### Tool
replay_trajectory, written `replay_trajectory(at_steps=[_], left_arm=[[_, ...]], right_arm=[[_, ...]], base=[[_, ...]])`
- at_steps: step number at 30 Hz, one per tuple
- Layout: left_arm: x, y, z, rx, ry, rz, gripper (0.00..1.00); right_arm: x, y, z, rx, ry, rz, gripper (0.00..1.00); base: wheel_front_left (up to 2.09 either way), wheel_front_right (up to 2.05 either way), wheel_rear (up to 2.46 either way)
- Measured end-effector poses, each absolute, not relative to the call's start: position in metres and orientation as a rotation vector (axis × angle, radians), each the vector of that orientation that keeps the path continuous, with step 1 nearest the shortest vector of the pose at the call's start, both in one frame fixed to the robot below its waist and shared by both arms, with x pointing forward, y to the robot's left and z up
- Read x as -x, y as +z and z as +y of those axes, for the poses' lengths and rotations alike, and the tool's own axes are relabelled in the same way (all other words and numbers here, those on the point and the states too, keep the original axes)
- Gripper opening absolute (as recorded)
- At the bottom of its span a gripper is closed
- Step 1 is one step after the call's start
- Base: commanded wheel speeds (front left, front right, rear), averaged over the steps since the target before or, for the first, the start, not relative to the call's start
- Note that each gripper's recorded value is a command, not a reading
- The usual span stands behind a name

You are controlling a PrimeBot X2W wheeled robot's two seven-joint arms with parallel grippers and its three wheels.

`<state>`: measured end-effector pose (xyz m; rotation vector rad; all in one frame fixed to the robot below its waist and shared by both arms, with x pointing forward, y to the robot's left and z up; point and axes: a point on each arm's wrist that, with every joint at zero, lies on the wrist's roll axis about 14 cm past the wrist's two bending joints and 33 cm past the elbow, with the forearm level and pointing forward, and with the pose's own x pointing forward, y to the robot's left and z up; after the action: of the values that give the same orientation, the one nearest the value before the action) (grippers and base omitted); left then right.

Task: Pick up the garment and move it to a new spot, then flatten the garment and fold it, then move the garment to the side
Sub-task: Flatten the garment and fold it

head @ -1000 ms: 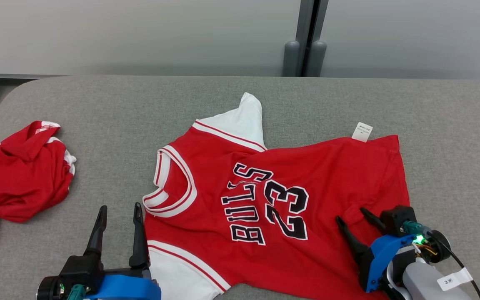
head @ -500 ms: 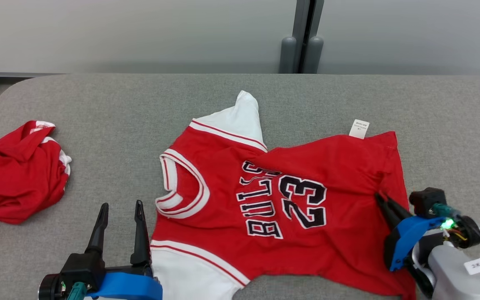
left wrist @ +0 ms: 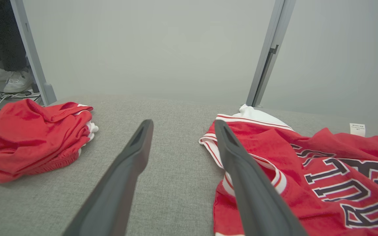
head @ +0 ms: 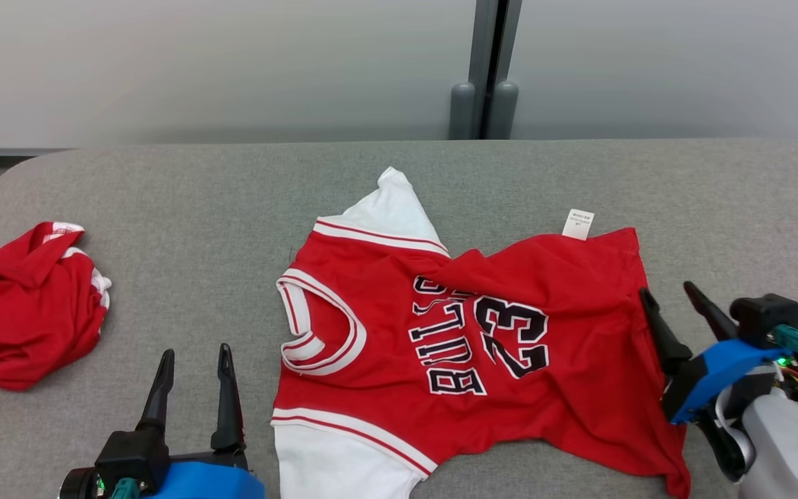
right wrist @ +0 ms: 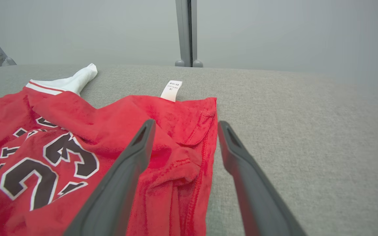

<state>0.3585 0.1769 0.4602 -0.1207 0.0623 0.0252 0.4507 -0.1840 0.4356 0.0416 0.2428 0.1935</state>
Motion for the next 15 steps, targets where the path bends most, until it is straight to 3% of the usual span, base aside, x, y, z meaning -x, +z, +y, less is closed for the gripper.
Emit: replay_trajectory(at_steps=[7,15], left_arm=[[-0.355,0.467,0.176,0.111,0.017,0.041,1.0],[-0.348,0.472,0.177,0.082,0.007,0.024,1.0]], right_arm=[[-0.43,0.472,-0.219,-0.055,0.091,0.092,1.0],[-0.391,0.501,-0.22,-0.1,0.025,-0.042,1.0]], base=[[0.0,0.0,0.0],[0.0,0.0,0.0]])
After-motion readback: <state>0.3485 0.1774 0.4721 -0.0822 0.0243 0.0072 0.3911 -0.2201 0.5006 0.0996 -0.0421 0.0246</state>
